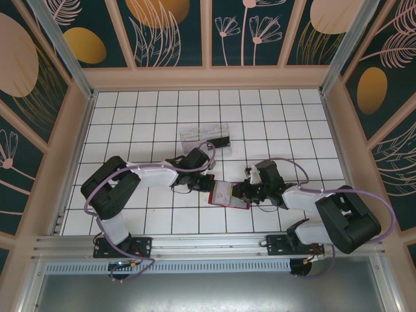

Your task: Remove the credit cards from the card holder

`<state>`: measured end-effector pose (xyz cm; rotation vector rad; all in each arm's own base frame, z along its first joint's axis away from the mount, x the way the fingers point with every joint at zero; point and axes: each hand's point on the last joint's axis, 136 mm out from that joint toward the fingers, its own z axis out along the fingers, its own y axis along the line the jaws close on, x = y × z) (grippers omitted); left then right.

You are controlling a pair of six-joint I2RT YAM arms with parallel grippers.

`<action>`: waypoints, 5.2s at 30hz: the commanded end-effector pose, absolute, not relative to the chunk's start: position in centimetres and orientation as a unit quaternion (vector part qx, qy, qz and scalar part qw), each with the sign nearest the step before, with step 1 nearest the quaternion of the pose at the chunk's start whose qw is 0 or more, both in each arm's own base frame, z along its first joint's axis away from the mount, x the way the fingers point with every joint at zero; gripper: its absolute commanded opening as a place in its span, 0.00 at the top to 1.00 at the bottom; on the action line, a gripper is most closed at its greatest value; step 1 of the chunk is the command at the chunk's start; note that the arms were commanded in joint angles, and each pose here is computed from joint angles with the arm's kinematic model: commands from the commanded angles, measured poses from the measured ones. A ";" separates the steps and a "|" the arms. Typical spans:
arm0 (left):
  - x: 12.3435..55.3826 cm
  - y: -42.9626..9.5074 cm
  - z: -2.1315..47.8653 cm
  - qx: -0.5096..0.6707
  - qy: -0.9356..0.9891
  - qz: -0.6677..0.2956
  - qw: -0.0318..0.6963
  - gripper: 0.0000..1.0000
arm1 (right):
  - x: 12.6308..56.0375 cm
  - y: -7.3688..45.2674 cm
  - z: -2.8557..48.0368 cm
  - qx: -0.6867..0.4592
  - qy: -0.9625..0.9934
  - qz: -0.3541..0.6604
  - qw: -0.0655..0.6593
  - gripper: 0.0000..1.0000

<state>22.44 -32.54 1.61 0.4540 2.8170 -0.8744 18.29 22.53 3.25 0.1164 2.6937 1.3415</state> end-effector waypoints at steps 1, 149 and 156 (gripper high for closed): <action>20.9 -30.9 0.0 0.147 0.955 -0.253 0.044 1.00 | 19.0 22.9 3.7 0.034 0.890 0.449 0.073 0.81; 20.3 -33.4 1.3 0.174 0.956 -0.232 0.043 1.00 | 17.9 18.4 3.7 0.076 0.912 0.394 0.087 0.92; 22.3 -33.6 5.2 0.179 0.951 -0.228 0.105 1.00 | 19.2 17.4 6.6 0.075 0.917 0.372 0.126 0.93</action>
